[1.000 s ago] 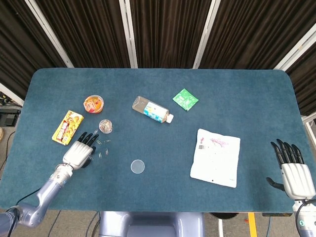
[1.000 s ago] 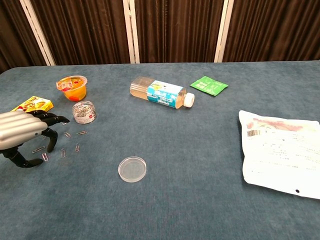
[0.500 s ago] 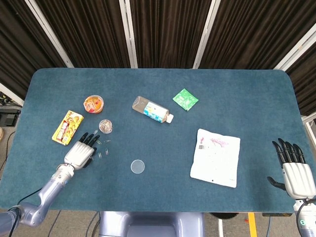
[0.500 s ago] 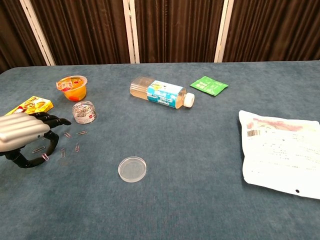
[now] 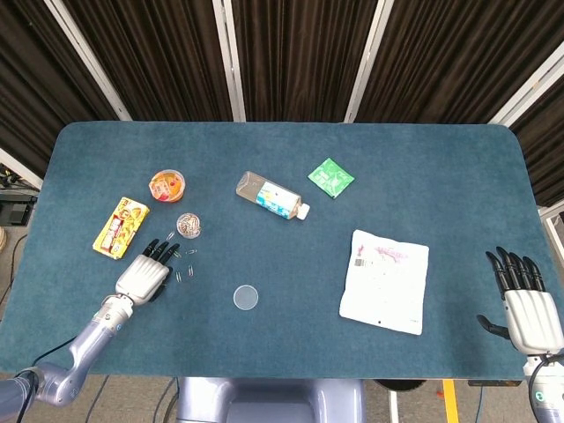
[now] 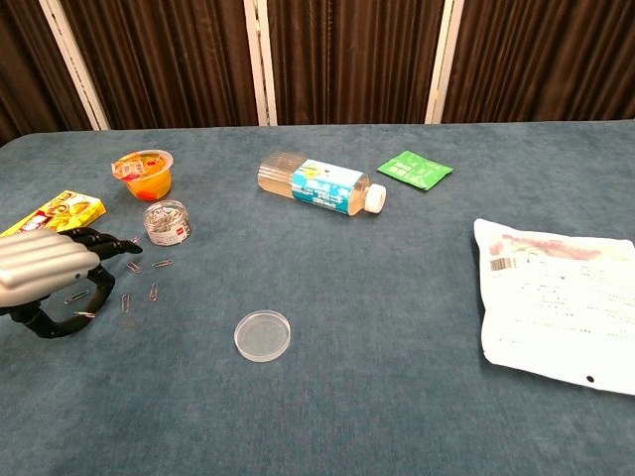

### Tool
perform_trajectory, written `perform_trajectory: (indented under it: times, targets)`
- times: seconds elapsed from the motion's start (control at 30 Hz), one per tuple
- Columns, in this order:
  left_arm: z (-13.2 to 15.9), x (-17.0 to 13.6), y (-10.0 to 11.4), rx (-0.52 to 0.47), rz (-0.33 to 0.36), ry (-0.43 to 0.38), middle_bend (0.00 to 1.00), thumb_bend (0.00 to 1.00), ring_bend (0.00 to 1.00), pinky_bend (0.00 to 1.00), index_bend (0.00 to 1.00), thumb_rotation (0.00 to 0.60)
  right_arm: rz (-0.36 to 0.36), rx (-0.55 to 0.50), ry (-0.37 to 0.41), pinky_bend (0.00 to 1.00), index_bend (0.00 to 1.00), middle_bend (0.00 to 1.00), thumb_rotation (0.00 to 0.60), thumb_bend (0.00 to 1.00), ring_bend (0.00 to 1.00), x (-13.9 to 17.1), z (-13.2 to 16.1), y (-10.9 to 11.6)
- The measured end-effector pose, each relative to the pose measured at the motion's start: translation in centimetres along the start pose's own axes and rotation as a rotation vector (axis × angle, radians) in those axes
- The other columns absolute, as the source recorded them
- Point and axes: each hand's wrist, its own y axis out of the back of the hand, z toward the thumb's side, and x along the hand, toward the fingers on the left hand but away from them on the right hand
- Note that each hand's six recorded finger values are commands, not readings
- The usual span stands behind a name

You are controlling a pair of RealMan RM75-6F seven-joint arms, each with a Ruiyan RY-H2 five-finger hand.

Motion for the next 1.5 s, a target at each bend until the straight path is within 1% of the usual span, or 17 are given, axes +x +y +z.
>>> perform_trajectory:
  times: [0.07, 0.27, 0.5, 0.6, 0.7, 0.93, 1.13, 1.33, 1.5]
  targets:
    - [0.0, 0.0, 0.1, -0.004, 0.004, -0.001, 0.0, 0.58, 0.0, 0.0, 0.66, 0.6, 0.002, 0.001, 0.0, 0.0, 0.0, 0.0, 0.6, 0.0, 0.0, 0.0, 0.0, -0.1]
    - [0.0, -0.1, 0.5, -0.029, 0.038, -0.004, 0.0, 0.62, 0.0, 0.0, 0.69, 0.6, 0.005, 0.004, 0.001, 0.0, 0.0, 0.0, 0.6, 0.0, 0.0, 0.0, 0.1, -0.1]
    - [-0.3, -0.1, 1.2, -0.061, 0.094, -0.005, 0.0, 0.62, 0.0, 0.0, 0.7, 0.6, 0.008, 0.004, -0.001, 0.0, 0.0, 0.0, 0.6, 0.0, 0.0, 0.0, 0.0, -0.1]
    - [-0.7, -0.1, 1.8, -0.079, 0.125, 0.007, 0.0, 0.61, 0.0, 0.0, 0.7, 0.6, 0.008, 0.005, -0.002, 0.0, 0.0, 0.0, 0.6, 0.0, 0.0, 0.0, 0.0, -0.1]
    - [-1.6, 0.2, 2.6, -0.1, 0.156, 0.033, 0.0, 0.63, 0.0, 0.0, 0.69, 0.6, 0.008, 0.006, -0.001, 0.0, 0.0, 0.0, 0.6, 0.0, 0.0, 0.0, 0.0, -0.1]
    - [-3.5, 1.9, 5.2, -0.127, 0.212, 0.098, 0.0, 0.59, 0.0, 0.0, 0.68, 0.6, 0.02, 0.008, -0.011, 0.0, 0.0, 0.0, 0.6, 0.0, 0.0, -0.2, -0.1, -0.4]
    - [-4.6, 3.9, 7.3, -0.144, 0.235, 0.137, 0.0, 0.58, 0.0, 0.0, 0.68, 0.6, 0.025, 0.011, -0.011, 0.0, 0.0, 0.0, 0.6, 0.0, 0.0, -0.3, 0.0, -0.5]
    - [-4.6, 5.7, 8.9, -0.14, 0.246, 0.146, 0.0, 0.58, 0.0, 0.0, 0.68, 0.6, 0.02, 0.005, -0.017, 0.0, 0.0, 0.0, 0.6, 0.0, 0.0, -0.4, -0.1, -0.4]
    - [-4.3, 7.0, 9.5, -0.137, 0.234, 0.148, 0.0, 0.57, 0.0, 0.0, 0.68, 0.6, 0.026, 0.002, -0.022, 0.0, 0.0, 0.0, 0.6, 0.0, 0.0, -0.6, -0.3, -0.5]
